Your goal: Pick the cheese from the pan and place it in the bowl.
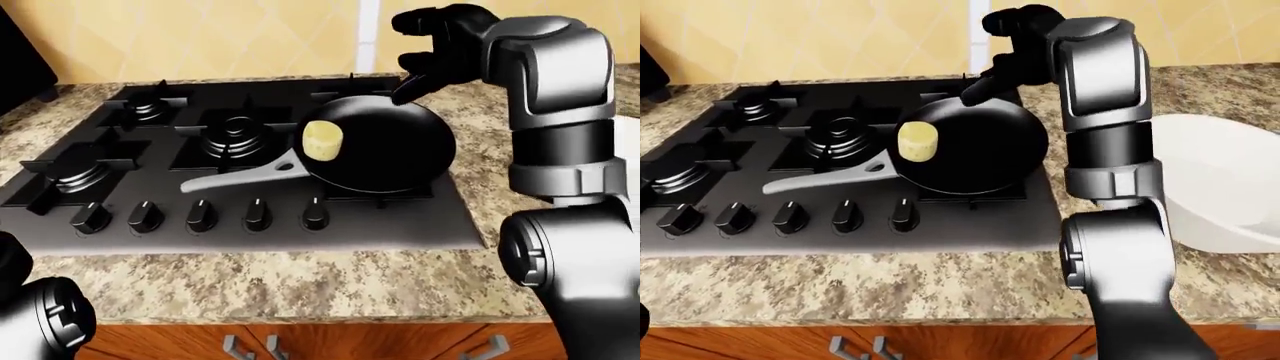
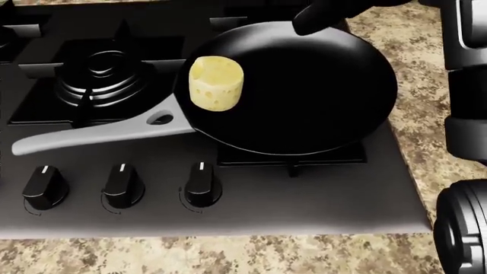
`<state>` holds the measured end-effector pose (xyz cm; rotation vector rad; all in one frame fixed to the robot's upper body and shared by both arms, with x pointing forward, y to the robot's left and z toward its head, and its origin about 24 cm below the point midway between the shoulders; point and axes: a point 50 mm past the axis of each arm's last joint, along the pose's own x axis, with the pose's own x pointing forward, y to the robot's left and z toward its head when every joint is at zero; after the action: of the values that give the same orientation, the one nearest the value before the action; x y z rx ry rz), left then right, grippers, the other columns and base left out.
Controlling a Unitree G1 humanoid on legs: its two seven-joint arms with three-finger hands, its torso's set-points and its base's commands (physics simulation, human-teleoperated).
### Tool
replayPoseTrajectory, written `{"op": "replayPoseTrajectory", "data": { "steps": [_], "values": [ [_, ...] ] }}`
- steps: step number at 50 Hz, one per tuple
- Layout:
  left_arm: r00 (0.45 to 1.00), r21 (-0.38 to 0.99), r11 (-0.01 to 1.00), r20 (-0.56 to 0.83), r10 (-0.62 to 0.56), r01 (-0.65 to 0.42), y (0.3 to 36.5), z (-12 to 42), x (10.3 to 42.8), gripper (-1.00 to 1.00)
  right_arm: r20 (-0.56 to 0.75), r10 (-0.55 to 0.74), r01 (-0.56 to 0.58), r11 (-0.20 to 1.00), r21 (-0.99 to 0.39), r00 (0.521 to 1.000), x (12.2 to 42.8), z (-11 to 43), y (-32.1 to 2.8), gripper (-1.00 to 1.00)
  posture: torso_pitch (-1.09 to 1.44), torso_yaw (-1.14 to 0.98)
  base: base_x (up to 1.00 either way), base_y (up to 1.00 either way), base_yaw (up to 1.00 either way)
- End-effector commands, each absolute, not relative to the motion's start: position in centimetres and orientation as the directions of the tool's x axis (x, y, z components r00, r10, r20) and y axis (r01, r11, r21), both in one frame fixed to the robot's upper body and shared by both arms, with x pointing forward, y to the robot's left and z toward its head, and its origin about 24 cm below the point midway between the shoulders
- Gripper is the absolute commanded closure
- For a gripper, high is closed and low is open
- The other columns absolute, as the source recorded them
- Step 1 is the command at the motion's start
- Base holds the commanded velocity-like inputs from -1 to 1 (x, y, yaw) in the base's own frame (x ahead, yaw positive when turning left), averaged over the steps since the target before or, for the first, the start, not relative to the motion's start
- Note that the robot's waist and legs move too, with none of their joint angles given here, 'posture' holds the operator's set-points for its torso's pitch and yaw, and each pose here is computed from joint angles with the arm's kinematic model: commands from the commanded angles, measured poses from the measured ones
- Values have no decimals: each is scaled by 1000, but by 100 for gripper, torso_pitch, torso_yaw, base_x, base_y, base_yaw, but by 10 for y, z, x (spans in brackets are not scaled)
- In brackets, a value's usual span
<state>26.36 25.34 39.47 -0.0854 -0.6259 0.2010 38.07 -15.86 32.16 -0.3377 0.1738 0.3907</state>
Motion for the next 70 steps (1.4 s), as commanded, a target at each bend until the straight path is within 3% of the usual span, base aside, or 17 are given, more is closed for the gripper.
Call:
{"op": "replayPoseTrajectory", "data": {
  "steps": [1, 12, 52, 57, 60, 70],
  "values": [
    [742, -146, 976, 634, 217, -161, 254, 407, 253, -100, -148, 377, -405, 860, -309, 914, 375, 347, -159, -100, 0, 0, 0, 0, 0],
    [744, -144, 976, 632, 218, -165, 253, 407, 254, -100, -193, 357, -406, 825, -393, 914, 382, 334, -153, -100, 0, 0, 0, 0, 0],
    [738, -137, 975, 637, 222, -175, 255, 406, 256, -100, -239, 467, -524, 732, -436, 852, 406, 294, -103, -100, 0, 0, 0, 0, 0],
    [739, -133, 976, 637, 217, -173, 253, 406, 256, -100, -229, 468, -520, 734, -437, 853, 405, 296, -103, -91, 0, 0, 0, 0, 0],
    [737, -139, 975, 638, 222, -174, 255, 407, 255, -100, -237, 472, -526, 729, -438, 850, 406, 293, -102, -76, 0, 0, 0, 0, 0],
    [737, -136, 975, 639, 221, -174, 254, 407, 254, -100, -234, 478, -531, 723, -442, 846, 406, 295, -99, -76, 0, 0, 0, 0, 0]
  ]
}}
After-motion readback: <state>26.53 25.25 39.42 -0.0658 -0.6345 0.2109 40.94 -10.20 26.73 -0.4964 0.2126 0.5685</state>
